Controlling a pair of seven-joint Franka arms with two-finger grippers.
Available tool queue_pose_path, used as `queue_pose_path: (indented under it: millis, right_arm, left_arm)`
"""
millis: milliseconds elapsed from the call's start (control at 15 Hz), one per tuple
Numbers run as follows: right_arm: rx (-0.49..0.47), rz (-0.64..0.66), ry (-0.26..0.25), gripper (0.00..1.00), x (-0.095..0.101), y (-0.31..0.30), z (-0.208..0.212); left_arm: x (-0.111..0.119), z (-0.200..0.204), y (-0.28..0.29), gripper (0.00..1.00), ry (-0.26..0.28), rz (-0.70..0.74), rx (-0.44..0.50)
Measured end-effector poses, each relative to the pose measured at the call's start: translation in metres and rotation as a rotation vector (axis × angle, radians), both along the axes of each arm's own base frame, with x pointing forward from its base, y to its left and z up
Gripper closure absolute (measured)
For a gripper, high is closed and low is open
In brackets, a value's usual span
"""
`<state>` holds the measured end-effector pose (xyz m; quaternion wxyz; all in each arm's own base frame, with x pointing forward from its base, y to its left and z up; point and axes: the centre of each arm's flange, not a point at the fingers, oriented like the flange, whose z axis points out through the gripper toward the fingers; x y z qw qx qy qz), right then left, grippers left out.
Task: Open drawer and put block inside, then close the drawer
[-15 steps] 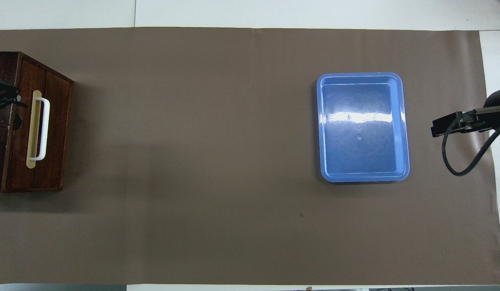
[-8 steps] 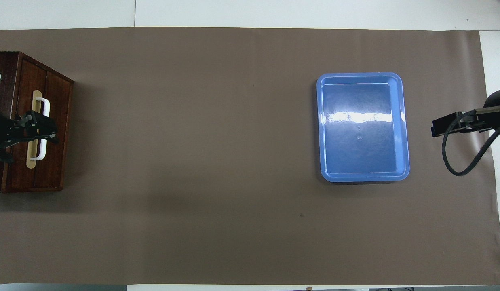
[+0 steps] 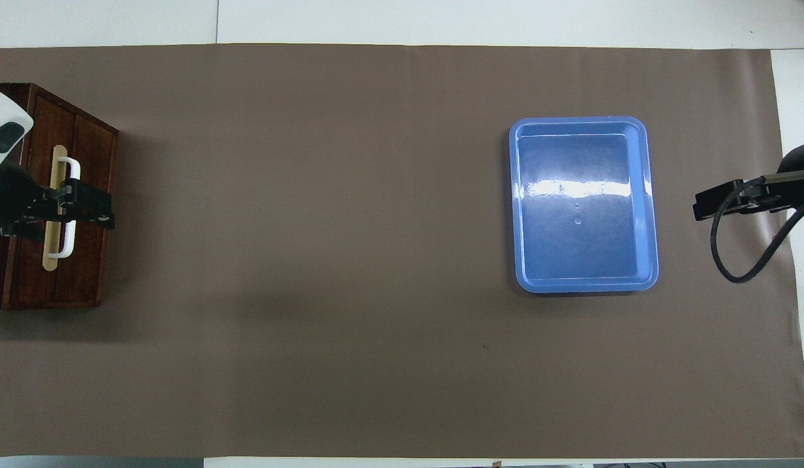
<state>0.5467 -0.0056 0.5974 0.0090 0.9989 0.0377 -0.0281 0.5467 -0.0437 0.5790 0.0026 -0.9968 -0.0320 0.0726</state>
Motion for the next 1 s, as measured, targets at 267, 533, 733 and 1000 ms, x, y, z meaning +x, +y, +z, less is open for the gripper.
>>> queue_pose_path:
  millis: [267,533,733,1000]
  right_arm:
    - [0.000,0.000,0.000,0.00,0.0000,0.0000,0.0000]
    - [0.000,0.000,0.000,0.00,0.0000,0.0000,0.0000]
    - [0.000,0.000,0.000,0.00,0.0000,0.0000,0.0000]
    - [0.000,0.000,0.000,0.00,0.0000,0.0000,0.0000]
  left_arm:
    - [0.0003,0.0003,0.0009,0.00,0.011,-0.108,-0.020]
    - [0.0013,0.0047,0.0018,0.00,0.000,-0.120,-0.026]
    - [0.0062,0.0078,0.0012,0.00,-0.030,-0.122,-0.030]
    - [0.0098,0.0089,0.0010,0.00,-0.054,-0.123,-0.030]
